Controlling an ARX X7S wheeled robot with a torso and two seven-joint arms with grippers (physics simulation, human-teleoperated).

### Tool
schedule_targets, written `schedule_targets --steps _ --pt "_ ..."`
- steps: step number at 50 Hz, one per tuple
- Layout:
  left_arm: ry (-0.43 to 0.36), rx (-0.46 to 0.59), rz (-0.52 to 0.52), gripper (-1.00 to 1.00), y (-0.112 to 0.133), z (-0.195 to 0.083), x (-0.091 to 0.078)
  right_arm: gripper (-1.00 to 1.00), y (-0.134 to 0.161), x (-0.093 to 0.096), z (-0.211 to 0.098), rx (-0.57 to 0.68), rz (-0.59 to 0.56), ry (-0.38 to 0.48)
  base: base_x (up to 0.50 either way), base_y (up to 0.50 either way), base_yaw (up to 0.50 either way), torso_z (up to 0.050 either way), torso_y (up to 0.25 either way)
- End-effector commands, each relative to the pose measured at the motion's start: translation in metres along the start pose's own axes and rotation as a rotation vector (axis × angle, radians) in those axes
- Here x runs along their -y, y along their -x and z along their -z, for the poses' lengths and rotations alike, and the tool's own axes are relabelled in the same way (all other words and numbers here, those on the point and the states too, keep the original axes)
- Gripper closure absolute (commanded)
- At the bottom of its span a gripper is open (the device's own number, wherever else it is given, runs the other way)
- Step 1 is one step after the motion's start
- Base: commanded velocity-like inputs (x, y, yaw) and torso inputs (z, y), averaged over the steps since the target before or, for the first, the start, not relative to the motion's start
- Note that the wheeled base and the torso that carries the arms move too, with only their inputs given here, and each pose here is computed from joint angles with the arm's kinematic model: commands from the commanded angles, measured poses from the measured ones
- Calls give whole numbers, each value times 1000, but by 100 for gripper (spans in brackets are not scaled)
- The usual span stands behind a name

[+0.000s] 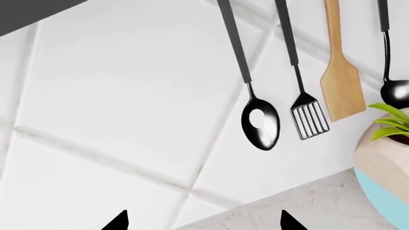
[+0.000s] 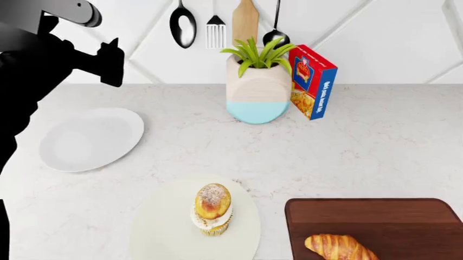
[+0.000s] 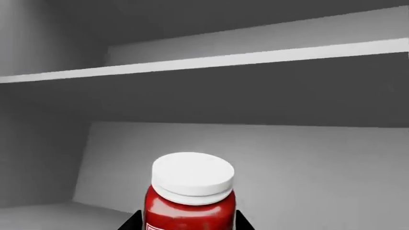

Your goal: From the different types of pastries on the counter, select a croissant and place it on the cutting board. Then retrieve a jar of jam from the cabinet and place it alongside the croissant on the cutting board.

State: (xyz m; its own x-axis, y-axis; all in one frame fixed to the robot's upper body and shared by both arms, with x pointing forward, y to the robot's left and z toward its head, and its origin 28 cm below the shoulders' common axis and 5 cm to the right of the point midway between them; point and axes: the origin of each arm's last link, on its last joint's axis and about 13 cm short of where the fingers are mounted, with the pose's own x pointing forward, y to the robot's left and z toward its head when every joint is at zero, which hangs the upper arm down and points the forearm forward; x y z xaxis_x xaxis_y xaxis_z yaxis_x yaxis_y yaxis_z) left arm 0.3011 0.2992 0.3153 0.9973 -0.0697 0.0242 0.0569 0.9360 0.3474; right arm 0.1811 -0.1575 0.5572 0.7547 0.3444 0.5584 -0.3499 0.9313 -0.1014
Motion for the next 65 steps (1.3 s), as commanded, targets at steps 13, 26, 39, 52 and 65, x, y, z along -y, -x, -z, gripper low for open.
schedule_targets --steps 13,26,39,52,65 --pt "2 0 -5 -100 -1 0 0 100 19 -3 11 15 -246 -348 0 0 0 0 0" --pt "2 -4 -2 -100 -2 1 1 100 27 -11 24 -67 -373 -379 0 0 0 0 0" --pt "4 -4 -1 -100 -3 2 1 100 32 -18 44 -157 -399 -385 0 0 0 0 1" --pt "5 -3 -2 -100 -3 2 1 100 42 -22 61 -241 -397 -351 0 0 0 0 0" --pt "5 -2 -3 -100 -3 1 1 100 54 -22 87 -351 -354 -311 0 0 0 0 0"
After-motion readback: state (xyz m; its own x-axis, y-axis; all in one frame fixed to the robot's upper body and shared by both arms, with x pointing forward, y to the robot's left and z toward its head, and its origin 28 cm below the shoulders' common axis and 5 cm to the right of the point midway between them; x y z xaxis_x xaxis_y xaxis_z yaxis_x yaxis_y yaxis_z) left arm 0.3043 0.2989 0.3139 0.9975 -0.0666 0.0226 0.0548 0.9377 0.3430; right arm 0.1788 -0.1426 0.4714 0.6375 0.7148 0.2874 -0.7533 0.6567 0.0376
